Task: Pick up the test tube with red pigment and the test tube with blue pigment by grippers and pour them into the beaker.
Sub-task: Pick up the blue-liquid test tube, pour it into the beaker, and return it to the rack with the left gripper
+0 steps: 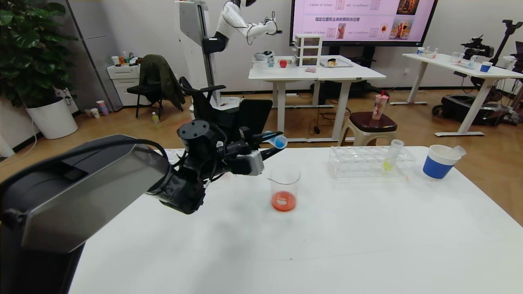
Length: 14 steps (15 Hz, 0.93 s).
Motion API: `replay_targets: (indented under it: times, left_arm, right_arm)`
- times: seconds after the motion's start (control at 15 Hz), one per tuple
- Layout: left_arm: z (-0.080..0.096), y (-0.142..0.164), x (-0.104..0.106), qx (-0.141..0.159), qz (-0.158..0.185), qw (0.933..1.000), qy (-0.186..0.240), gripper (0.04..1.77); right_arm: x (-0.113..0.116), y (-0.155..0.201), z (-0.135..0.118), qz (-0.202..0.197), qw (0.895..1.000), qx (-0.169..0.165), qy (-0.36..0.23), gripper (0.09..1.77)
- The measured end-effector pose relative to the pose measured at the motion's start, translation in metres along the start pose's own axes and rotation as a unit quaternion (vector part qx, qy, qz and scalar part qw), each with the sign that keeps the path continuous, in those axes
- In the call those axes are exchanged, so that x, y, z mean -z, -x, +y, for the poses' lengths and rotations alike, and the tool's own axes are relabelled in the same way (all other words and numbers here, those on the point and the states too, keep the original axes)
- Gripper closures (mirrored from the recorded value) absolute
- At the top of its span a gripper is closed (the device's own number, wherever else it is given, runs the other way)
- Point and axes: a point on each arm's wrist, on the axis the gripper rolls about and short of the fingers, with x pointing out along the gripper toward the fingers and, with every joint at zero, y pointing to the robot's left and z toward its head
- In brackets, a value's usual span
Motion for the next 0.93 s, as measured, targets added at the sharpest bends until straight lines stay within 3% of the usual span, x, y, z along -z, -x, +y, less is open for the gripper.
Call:
replay_targets:
  times: [0.4,0.93]
  left_arm:
    - [-0.012,-0.003,0.006,0.012,-0.009,0.9981,-0.06,1.3]
    - [-0.026,-0.001,0.013,0.023,-0.004,0.9899,-0.14,1.3]
  right_arm:
    - [0.0,0.0,0.0,0.0,1.0,0.0,0.0,0.12]
    - [0.0,0.0,0.0,0.0,1.0,0.0,0.0,0.12]
